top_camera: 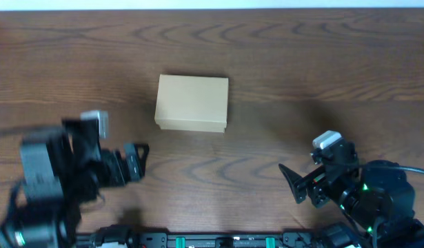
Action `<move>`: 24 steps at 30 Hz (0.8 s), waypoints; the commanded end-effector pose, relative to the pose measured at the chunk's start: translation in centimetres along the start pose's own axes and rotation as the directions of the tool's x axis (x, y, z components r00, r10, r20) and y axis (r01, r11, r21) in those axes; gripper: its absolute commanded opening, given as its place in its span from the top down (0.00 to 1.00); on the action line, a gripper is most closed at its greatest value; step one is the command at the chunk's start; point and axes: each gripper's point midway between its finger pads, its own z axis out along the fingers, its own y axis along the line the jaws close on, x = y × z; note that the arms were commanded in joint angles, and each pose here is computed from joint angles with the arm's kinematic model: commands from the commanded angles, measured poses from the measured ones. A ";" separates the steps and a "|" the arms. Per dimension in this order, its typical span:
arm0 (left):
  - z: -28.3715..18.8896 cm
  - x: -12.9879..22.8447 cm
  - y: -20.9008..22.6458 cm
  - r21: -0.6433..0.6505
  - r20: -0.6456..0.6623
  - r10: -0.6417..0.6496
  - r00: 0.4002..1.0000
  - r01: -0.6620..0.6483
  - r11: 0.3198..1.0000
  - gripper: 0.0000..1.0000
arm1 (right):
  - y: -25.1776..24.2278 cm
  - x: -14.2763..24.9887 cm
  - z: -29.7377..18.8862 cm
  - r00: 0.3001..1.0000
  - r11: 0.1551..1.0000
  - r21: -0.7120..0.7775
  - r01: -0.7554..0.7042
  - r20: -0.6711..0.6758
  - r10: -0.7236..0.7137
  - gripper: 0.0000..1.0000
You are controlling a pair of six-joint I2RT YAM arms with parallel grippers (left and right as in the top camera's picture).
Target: Pack container
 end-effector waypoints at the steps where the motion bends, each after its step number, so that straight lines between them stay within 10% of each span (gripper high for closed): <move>1: 0.4 2.7 -0.2 0.063 0.066 -0.009 0.998 0.005 0.998 0.04 | 0.0 1.0 0.0 0.999 1.000 0.001 0.000 -0.036 0.000 0.01; 24: 1.3 3.5 3.8 -0.210 0.248 0.466 0.850 -0.422 0.882 0.05 | 0.1 2.8 -0.1 0.994 1.000 -0.004 -0.014 -0.111 0.013 0.01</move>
